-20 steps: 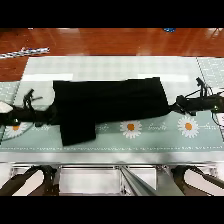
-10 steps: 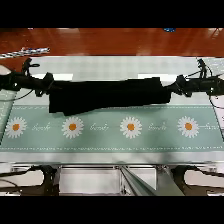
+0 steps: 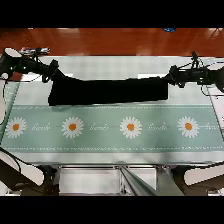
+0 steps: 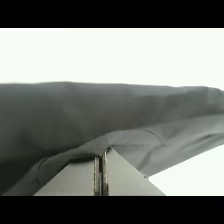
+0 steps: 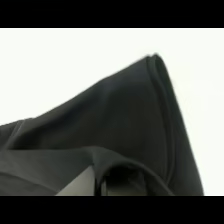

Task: Fold the shirts.

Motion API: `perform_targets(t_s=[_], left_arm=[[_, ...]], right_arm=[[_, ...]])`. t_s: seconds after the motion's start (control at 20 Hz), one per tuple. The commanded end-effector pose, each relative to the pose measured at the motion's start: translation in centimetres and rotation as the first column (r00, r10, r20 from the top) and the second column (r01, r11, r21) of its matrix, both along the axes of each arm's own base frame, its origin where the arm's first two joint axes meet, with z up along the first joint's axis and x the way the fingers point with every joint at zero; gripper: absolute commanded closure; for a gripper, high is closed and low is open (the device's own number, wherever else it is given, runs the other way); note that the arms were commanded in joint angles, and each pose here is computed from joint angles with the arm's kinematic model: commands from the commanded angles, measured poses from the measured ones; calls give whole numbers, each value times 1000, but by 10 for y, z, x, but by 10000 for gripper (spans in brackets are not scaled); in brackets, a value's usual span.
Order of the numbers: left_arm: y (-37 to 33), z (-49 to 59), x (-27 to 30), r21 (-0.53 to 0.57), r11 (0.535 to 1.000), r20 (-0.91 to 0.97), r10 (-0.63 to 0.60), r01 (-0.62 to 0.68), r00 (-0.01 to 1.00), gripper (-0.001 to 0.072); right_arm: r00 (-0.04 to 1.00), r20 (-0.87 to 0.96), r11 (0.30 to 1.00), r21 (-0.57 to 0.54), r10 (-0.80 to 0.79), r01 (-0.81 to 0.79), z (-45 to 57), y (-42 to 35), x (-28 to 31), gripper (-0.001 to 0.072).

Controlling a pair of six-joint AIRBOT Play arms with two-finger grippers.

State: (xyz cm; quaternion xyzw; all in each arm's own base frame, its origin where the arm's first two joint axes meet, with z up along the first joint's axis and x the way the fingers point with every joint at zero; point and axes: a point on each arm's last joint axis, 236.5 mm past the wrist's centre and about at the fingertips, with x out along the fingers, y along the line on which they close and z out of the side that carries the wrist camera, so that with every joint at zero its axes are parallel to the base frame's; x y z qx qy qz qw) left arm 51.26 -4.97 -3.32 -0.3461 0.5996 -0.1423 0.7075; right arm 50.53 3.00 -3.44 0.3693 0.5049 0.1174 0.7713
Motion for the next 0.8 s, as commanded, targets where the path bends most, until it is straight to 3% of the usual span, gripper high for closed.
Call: perform_targets(t_s=[0.0, 0.1, 0.15, 0.2, 0.25, 0.35, 0.45, 0.55, 0.75], left_arm=[[6, -14, 14, 3, 1000, 4, 18, -18, 1000, 689], [3, -25, 13, 3, 1000, -7, 5, -5, 1000, 688], [0, -30, 13, -2, 1000, -19, 5, -5, 1000, 653], [-3, -33, 13, -7, 1000, -36, 17, -17, 999, 473], [-7, -34, 12, -8, 1000, -42, 10, -11, 999, 202], [-11, -27, 12, -11, 1000, -43, 1, -1, 999, 201], [5, -7, 7, 12, 1000, -61, 3, -2, 998, 201], [46, 22, -1, 116, 993, -55, 41, -34, 998, 201], [115, 125, -11, 356, 917, 196, 115, -180, 974, 201]], right_arm=[[1000, 2, 1000, 1, -12, 12, -9, -4, 16, 687], [1000, -15, 1000, 15, -28, 28, -19, -4, 19, 686], [999, -14, 999, 25, -44, 44, -22, -4, 23, 683], [998, -9, 998, 29, -57, 57, -24, -4, 26, 627], [997, 6, 997, 19, -73, 73, -24, -3, 32, 531], [995, 22, 996, 10, -94, 93, -22, -1, 38, 310], [997, 26, 997, -9, -72, 72, -14, -10, 35, 298], [996, 54, 995, -63, -68, 71, 13, -47, 28, 297], [983, 85, 974, -149, -162, 174, 70, -141, -15, 298]])
